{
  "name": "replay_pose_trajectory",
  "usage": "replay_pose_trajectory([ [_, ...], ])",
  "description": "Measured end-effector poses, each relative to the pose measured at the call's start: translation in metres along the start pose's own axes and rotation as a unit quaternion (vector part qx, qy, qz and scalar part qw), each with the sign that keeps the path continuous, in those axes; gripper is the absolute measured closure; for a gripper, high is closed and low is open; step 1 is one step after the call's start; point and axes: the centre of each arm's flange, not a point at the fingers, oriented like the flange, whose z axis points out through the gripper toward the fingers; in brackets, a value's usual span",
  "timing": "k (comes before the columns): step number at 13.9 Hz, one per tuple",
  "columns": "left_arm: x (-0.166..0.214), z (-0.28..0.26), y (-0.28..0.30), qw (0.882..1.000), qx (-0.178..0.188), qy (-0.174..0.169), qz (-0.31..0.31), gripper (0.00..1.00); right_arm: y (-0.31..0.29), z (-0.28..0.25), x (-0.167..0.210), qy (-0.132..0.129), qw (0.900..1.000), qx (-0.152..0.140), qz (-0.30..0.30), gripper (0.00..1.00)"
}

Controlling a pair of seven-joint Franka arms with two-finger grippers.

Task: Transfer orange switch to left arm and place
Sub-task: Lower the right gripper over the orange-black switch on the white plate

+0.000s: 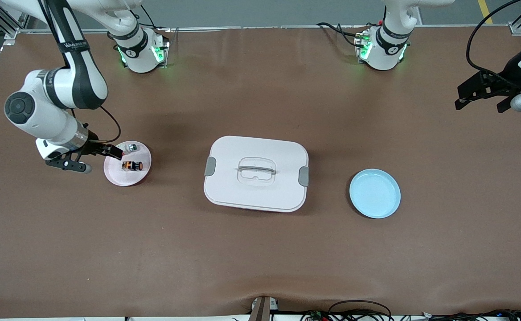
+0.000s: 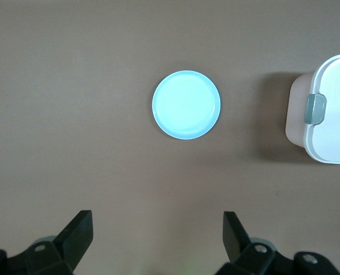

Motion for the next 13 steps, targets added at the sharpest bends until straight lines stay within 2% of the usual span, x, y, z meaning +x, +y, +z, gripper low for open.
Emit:
replay_pose_trajectory([
  [3, 0.001, 0.001, -0.003, 1.0, 0.0, -0.001, -0.003, 0.0, -0.006, 0.018, 0.002, -0.001, 1.0, -0.002, -0.005, 0.0],
  [6, 0.002, 0.002, -0.004, 1.0, 0.0, -0.002, -0.004, 0.0, -0.021, 0.033, 0.003, 0.009, 1.0, -0.002, -0.019, 0.0],
  [13, 0.002, 0.004, -0.004, 1.0, 0.0, -0.003, -0.004, 0.0, -0.029, 0.075, 0.003, 0.0, 1.0, -0.008, -0.028, 0.0],
])
